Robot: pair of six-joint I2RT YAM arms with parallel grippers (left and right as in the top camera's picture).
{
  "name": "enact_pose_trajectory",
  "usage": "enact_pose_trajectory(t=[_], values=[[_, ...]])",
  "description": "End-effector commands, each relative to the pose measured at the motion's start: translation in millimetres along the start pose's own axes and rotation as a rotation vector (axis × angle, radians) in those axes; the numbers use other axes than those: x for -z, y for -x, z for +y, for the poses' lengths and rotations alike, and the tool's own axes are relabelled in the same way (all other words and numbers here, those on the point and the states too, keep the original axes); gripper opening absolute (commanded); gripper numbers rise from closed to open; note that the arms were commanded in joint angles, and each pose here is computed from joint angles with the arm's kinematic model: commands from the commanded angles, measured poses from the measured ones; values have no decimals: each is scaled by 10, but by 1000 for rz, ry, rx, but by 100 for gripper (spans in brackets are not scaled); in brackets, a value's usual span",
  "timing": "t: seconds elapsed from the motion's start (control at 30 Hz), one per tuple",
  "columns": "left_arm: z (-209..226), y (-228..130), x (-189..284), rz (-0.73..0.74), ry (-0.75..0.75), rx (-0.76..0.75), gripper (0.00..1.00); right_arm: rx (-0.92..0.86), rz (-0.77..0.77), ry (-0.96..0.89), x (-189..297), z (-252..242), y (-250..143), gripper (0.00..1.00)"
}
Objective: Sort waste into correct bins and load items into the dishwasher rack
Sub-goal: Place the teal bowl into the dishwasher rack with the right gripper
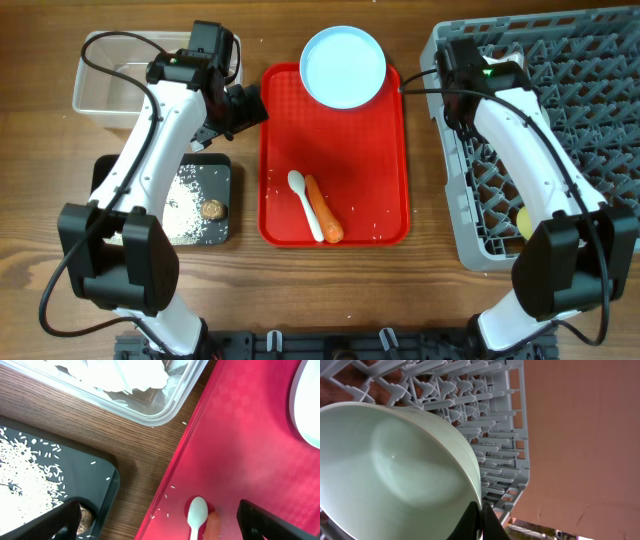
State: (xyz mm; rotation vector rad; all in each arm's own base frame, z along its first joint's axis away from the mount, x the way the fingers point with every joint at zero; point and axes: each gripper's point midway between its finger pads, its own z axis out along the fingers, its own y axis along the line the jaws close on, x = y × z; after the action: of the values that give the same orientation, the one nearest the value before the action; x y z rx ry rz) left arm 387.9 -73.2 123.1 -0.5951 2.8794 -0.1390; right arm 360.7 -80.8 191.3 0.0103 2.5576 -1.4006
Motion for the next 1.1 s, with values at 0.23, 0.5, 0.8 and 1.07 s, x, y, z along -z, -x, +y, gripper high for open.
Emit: enact_pose_trajectory(t=[0.23, 0.5, 0.8, 1.07], values=[[23, 16, 45, -17, 2, 9, 100, 45, 14, -80, -47, -58, -18, 4], [23, 16, 45, -17, 2, 9, 100, 87, 33, -97, -45, -90, -74, 4], [23, 16, 45, -17, 2, 9, 100, 137, -7, -46, 105, 94, -27, 4], [23, 16, 45, -17, 2, 9, 100, 154, -24, -78, 145, 91, 4, 4]])
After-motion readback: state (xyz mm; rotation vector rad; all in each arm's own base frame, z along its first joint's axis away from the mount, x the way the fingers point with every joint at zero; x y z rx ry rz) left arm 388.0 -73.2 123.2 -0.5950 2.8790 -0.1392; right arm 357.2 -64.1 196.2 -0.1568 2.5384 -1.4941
